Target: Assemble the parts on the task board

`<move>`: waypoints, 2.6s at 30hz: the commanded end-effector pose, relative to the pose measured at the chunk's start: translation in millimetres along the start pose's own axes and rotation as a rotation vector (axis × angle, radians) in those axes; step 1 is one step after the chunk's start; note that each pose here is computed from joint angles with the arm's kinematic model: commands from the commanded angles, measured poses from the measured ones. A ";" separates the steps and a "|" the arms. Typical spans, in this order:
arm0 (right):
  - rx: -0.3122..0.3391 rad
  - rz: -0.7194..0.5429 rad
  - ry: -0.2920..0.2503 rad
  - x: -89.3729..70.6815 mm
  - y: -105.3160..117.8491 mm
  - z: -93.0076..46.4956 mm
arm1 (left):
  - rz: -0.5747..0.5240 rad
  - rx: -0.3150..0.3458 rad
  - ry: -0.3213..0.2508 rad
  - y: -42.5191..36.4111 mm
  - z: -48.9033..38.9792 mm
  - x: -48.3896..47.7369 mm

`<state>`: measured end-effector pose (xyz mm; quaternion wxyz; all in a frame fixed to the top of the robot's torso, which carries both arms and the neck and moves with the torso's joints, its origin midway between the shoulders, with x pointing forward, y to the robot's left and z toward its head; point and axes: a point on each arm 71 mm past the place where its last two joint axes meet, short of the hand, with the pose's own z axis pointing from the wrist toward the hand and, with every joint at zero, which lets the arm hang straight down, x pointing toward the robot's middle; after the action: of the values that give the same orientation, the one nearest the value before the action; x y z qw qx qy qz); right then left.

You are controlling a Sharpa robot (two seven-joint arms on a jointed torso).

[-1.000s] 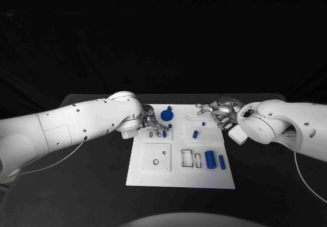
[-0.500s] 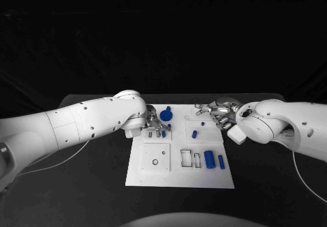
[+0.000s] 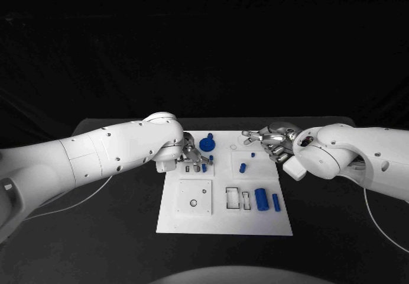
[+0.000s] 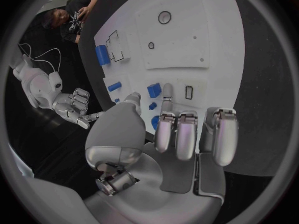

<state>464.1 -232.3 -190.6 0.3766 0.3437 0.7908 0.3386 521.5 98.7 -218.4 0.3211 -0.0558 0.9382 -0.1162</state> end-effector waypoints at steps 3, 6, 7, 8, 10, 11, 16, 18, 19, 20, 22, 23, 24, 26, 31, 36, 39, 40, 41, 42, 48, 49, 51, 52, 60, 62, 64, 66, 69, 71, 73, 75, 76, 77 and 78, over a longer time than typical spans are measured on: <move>0.007 -0.019 0.013 1.5 -0.6 0.5 | 0.007 -0.001 0.025 -3.0 1.4 1.7; 0.008 -0.019 0.014 1.7 -0.7 0.6 | 0.006 0.002 0.025 -3.9 1.9 1.5; 0.009 -0.019 0.014 1.7 -0.7 0.7 | 0.006 0.003 0.025 -4.2 2.0 1.5; 0.010 -0.019 0.014 1.6 -0.8 0.7 | 0.005 0.004 0.025 -4.5 2.1 1.5; 0.011 -0.019 0.013 1.6 -0.9 0.8 | 0.004 0.007 0.025 -5.0 2.1 1.6; 0.011 -0.019 0.013 1.6 -0.9 0.8 | 0.003 0.008 0.024 -5.1 2.1 1.6; 0.013 -0.019 0.014 1.8 -1.0 0.8 | 0.004 0.010 0.026 -6.7 2.5 2.2; 0.013 -0.020 0.014 2.0 -0.9 0.9 | 0.004 0.011 0.026 -7.2 2.7 2.5; 0.014 -0.020 0.015 2.1 -0.9 1.0 | 0.005 0.011 0.027 -7.4 2.8 2.7; 0.014 -0.020 0.015 2.1 -1.0 1.0 | 0.005 0.011 0.028 -7.7 2.9 2.8; 0.015 -0.020 0.015 2.0 -1.2 0.9 | 0.007 0.010 0.029 -8.2 3.4 2.9; 0.016 -0.020 0.015 1.9 -1.3 0.9 | 0.007 0.010 0.030 -8.4 3.6 2.9; 0.016 -0.020 0.015 1.9 -1.5 1.0 | 0.008 0.010 0.030 -8.6 3.8 2.9; 0.018 -0.020 0.015 1.8 -1.7 1.0 | 0.008 0.010 0.031 -8.9 4.0 3.0; 0.022 -0.019 0.015 1.6 -2.8 1.4 | 0.007 0.014 0.028 -10.1 4.4 2.9; 0.027 -0.019 0.016 1.7 -3.6 1.7 | 0.006 0.015 0.027 -10.7 4.7 2.8; 0.028 -0.020 0.017 1.9 -3.9 1.8 | 0.004 0.015 0.025 -10.5 4.9 2.5; 0.030 -0.020 0.018 2.1 -4.1 1.8 | 0.003 0.015 0.024 -10.4 4.9 2.2; 0.030 -0.020 0.018 2.1 -4.2 1.8 | 0.002 0.014 0.023 -10.4 5.0 2.1; 0.031 -0.020 0.019 2.2 -4.4 1.8 | 0.001 0.014 0.021 -10.3 5.0 2.0; 0.035 -0.020 0.020 2.5 -5.1 1.5 | -0.005 0.016 0.014 -10.0 4.4 1.9; 0.036 -0.019 0.020 2.5 -5.3 1.4 | -0.005 0.016 0.015 -9.9 4.4 2.0; 0.037 -0.019 0.019 2.5 -5.3 1.5 | -0.005 0.015 0.015 -9.8 4.4 2.0; 0.037 -0.019 0.019 2.6 -5.3 1.6 | -0.005 0.015 0.015 -9.7 4.4 1.9; 0.038 -0.020 0.020 3.4 -5.0 2.0 | -0.008 0.021 0.013 -10.7 4.6 1.8; 0.038 -0.020 0.020 3.4 -5.0 2.0 | -0.007 0.023 0.013 -11.3 4.6 1.9; 0.038 -0.020 0.020 3.6 -4.9 2.1 | -0.006 0.024 0.015 -11.7 4.7 2.1; 0.038 -0.020 0.021 3.8 -4.9 2.2 | -0.005 0.023 0.016 -12.0 4.7 2.2; 0.039 -0.020 0.021 3.8 -5.0 2.2 | -0.004 0.023 0.018 -12.2 4.8 2.3; 0.040 -0.020 0.020 3.7 -5.2 2.3 | -0.003 0.024 0.019 -12.5 4.8 2.4; 0.040 -0.020 0.019 3.6 -5.2 2.4 | -0.003 0.024 0.018 -12.7 4.9 2.4; 0.041 -0.020 0.019 3.6 -5.2 2.4 | -0.003 0.024 0.018 -12.9 4.9 2.4; 0.041 -0.020 0.019 3.6 -5.2 2.4 | -0.003 0.024 0.018 -13.0 4.9 2.4; 0.041 -0.020 0.019 3.7 -5.2 2.4 | -0.003 0.024 0.018 -13.1 4.9 2.5; 0.041 -0.020 0.019 3.8 -5.2 2.4 | -0.002 0.024 0.019 -13.2 5.0 2.5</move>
<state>463.4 -232.4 -196.6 0.3678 0.3469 0.8001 0.3230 523.7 87.4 -220.6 0.3163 -0.0549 0.9393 -0.1212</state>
